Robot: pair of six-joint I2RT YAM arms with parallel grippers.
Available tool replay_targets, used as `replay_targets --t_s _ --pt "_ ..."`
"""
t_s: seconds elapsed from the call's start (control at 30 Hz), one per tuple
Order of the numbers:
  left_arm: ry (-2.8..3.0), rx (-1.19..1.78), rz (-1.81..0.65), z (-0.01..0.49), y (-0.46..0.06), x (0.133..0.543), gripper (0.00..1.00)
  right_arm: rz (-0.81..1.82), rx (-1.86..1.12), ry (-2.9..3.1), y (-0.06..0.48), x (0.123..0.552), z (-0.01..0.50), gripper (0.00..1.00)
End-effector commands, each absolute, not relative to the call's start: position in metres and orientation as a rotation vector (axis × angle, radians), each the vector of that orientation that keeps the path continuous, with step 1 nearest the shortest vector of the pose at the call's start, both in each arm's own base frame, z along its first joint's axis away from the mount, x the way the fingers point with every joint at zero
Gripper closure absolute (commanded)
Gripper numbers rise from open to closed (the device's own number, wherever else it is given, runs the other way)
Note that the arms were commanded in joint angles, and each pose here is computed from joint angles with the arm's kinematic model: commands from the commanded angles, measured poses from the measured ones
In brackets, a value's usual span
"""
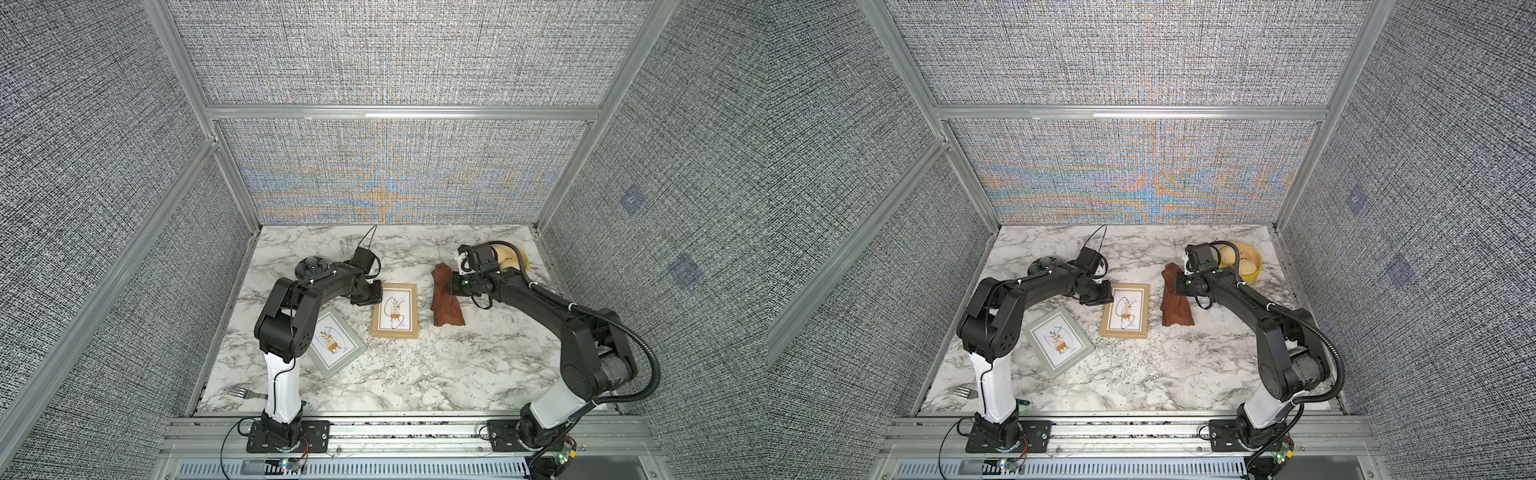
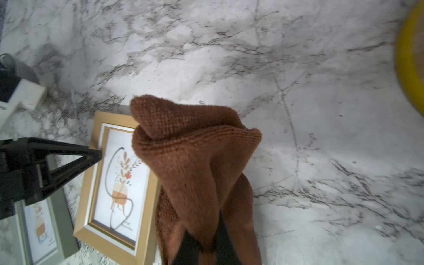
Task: Wipe the picture frame with a cloth
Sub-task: Move the picture frame to the center of the board.
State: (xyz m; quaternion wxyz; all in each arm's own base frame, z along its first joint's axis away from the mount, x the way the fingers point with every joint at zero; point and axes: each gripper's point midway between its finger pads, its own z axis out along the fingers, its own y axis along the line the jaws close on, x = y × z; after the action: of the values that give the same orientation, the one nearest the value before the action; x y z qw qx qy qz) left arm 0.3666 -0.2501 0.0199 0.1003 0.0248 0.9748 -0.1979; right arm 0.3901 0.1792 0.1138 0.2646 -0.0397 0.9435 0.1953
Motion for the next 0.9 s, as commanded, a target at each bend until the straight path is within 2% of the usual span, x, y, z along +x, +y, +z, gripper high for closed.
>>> replay_targets --t_s 0.0,0.1,0.27,0.53,0.67,0.77,0.8,0.87 --pt "2.945 -0.044 -0.555 0.013 -0.247 0.344 0.74 0.73 -0.355 2.493 0.222 0.376 0.125 1.0" --pt "2.919 -0.088 -0.555 0.012 -0.247 0.345 0.74 0.772 -0.405 2.518 0.243 0.367 0.115 1.0" --pt "2.915 -0.128 -0.528 0.007 -0.242 0.345 0.75 0.813 -0.265 2.604 0.248 0.369 0.084 1.0" --pt "2.93 -0.167 -0.504 -0.001 -0.239 0.342 0.77 0.698 -0.284 2.722 0.242 0.362 0.051 0.76" --pt "2.938 -0.185 -0.5 -0.005 -0.238 0.34 0.78 0.664 -0.275 2.738 0.239 0.362 0.047 0.69" --pt "2.941 -0.186 -0.498 -0.006 -0.237 0.338 0.78 0.682 -0.281 2.726 0.242 0.36 0.052 0.7" --pt "2.941 -0.185 -0.496 -0.006 -0.237 0.338 0.79 0.679 -0.284 2.722 0.242 0.36 0.053 0.74" --pt "2.94 -0.189 -0.488 -0.007 -0.236 0.338 0.79 0.668 -0.292 2.737 0.242 0.357 0.05 0.88"
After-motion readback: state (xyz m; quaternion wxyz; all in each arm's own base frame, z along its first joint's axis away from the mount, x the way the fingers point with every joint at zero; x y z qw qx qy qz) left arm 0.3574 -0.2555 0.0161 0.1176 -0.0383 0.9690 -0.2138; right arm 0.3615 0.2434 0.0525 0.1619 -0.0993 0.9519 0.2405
